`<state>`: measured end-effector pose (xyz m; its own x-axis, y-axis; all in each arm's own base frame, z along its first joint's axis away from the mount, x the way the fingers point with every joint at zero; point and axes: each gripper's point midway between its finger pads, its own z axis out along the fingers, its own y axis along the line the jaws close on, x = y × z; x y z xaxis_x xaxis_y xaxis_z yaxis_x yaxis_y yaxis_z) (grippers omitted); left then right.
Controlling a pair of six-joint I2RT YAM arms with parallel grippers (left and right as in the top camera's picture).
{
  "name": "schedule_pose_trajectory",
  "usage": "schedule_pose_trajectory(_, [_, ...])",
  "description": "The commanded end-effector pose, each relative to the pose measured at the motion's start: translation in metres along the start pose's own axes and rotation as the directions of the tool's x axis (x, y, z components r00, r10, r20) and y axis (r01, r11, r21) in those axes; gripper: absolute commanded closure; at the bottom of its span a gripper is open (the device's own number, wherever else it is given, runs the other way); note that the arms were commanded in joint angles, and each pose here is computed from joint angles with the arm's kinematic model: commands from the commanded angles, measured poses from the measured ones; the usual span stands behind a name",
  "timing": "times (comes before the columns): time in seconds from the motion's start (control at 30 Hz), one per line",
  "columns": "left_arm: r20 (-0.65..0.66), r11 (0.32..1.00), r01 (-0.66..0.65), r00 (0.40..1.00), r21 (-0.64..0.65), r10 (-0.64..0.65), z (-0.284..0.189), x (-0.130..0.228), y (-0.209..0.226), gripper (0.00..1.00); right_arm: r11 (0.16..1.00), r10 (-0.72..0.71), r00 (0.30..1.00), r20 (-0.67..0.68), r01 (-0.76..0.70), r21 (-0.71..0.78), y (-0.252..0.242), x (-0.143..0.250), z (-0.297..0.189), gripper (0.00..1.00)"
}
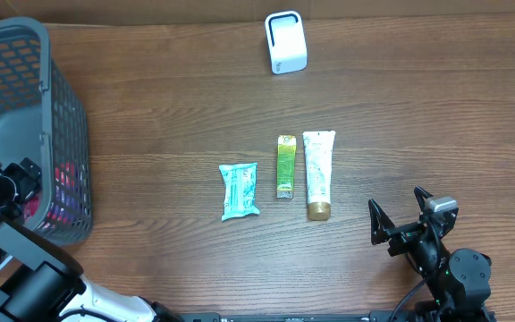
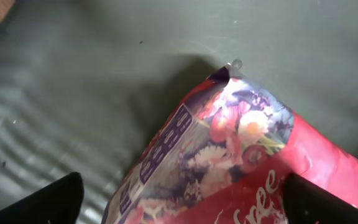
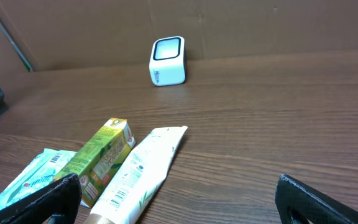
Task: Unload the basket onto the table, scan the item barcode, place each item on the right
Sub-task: 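Grasp the red floral snack bag inside the basket with the left gripper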
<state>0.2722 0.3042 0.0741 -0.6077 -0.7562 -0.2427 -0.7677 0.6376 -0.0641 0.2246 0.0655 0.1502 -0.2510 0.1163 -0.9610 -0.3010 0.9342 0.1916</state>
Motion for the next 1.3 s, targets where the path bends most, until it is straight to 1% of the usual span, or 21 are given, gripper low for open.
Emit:
schedule_pose_trajectory(0.0, [-0.057,0.998,-0.054,0.997,-0.012,0.054,0.017,0.010,0.002,0.18,1.000,0.003,1.000,-0.005,-0.003,-0.019,0.004,0.000,-0.002,0.00])
schedule_pose_trajectory(0.03, [-0.071,0.999,-0.053,0.996,-0.011,0.053,0.021,0.012,0.003,0.24,1.000,0.003,1.000,-0.005,-0.003,-0.019,0.004,0.000,-0.002,0.00])
schedule_pose_trajectory(0.1, [-0.088,0.999,-0.044,0.995,-0.002,0.044,0.027,0.015,0.001,0.39,1.000,0.003,1.000,-0.005,-0.003,-0.019,0.004,0.000,-0.002,0.00])
schedule_pose_trajectory(0.2, [-0.104,0.999,-0.040,0.994,0.027,0.042,0.031,0.018,-0.003,0.52,1.000,0.003,1.000,-0.005,-0.003,-0.019,0.004,0.000,-0.002,0.00])
schedule_pose_trajectory(0.27, [-0.106,0.999,-0.040,0.993,0.029,0.043,0.032,0.019,-0.003,0.63,1.000,0.003,1.000,-0.005,-0.003,-0.019,0.004,0.000,-0.002,0.00])
schedule_pose_trajectory(0.3, [-0.106,0.999,-0.040,0.993,0.029,0.043,0.032,0.019,-0.003,0.71,1.000,0.003,1.000,-0.005,-0.003,-0.019,0.004,0.000,-0.002,0.00])
schedule_pose_trajectory(0.37, [-0.105,0.999,-0.040,0.994,0.029,0.043,0.032,0.018,-0.003,0.96,1.000,0.003,1.000,-0.005,-0.003,-0.019,0.004,0.000,-0.002,0.00])
schedule_pose_trajectory(0.53, [-0.094,0.999,-0.020,0.995,0.043,0.024,0.027,0.013,-0.007,0.96,1.000,0.003,1.000,-0.005,-0.003,-0.019,0.004,0.000,-0.002,0.00])
schedule_pose_trajectory(0.63, [-0.073,0.999,-0.004,0.997,0.045,0.007,0.013,0.000,-0.009,0.96,1.000,0.003,1.000,-0.005,-0.003,-0.019,0.004,0.000,-0.002,0.00])
schedule_pose_trajectory(0.73, [-0.024,0.999,-0.009,1.000,0.046,0.010,-0.014,-0.024,-0.011,0.96,1.000,0.003,1.000,-0.005,-0.003,-0.019,0.004,0.000,-0.002,0.00])
schedule_pose_trajectory(0.87, [0.083,0.999,-0.016,0.996,0.048,0.012,-0.064,-0.062,-0.015,0.96,1.000,0.003,1.000,-0.005,-0.003,-0.019,0.004,0.000,-0.002,0.00])
schedule_pose_trajectory(0.97, [0.157,0.999,-0.012,0.988,0.053,0.004,-0.101,-0.083,-0.018,0.96,1.000,0.003,1.000,-0.005,-0.003,-0.019,0.004,0.000,-0.002,0.00])
schedule_pose_trajectory(1.03, [0.190,0.997,-0.014,0.982,0.070,0.000,-0.120,-0.090,-0.022,0.96,1.000,0.003,1.000,-0.005,-0.003,-0.019,0.004,0.000,-0.002,0.00])
schedule_pose_trajectory(1.13, [0.200,0.997,-0.018,0.980,0.078,0.003,-0.133,-0.091,-0.024,0.96,1.000,0.003,1.000,-0.005,-0.003,-0.019,0.004,0.000,-0.002,0.00])
schedule_pose_trajectory(1.17, [0.193,0.997,-0.026,0.981,0.075,0.011,-0.133,-0.090,-0.024,0.80,1.000,0.003,1.000,-0.005,-0.003,-0.019,0.004,0.000,-0.002,0.00])
schedule_pose_trajectory(1.2, [0.184,0.997,-0.034,0.983,0.072,0.021,-0.130,-0.088,-0.024,0.60,1.000,0.003,1.000,-0.005,-0.003,-0.019,0.004,0.000,-0.002,0.00])
schedule_pose_trajectory(1.23, [0.173,0.997,-0.036,0.985,0.066,0.024,-0.126,-0.085,-0.022,0.46,1.000,0.003,1.000,-0.005,-0.003,-0.019,0.004,0.000,-0.002,0.00])
schedule_pose_trajectory(1.27, [0.162,0.997,-0.045,0.986,0.064,0.034,-0.122,-0.083,-0.022,0.38,1.000,0.003,1.000,-0.005,-0.003,-0.019,0.004,0.000,-0.002,0.00])
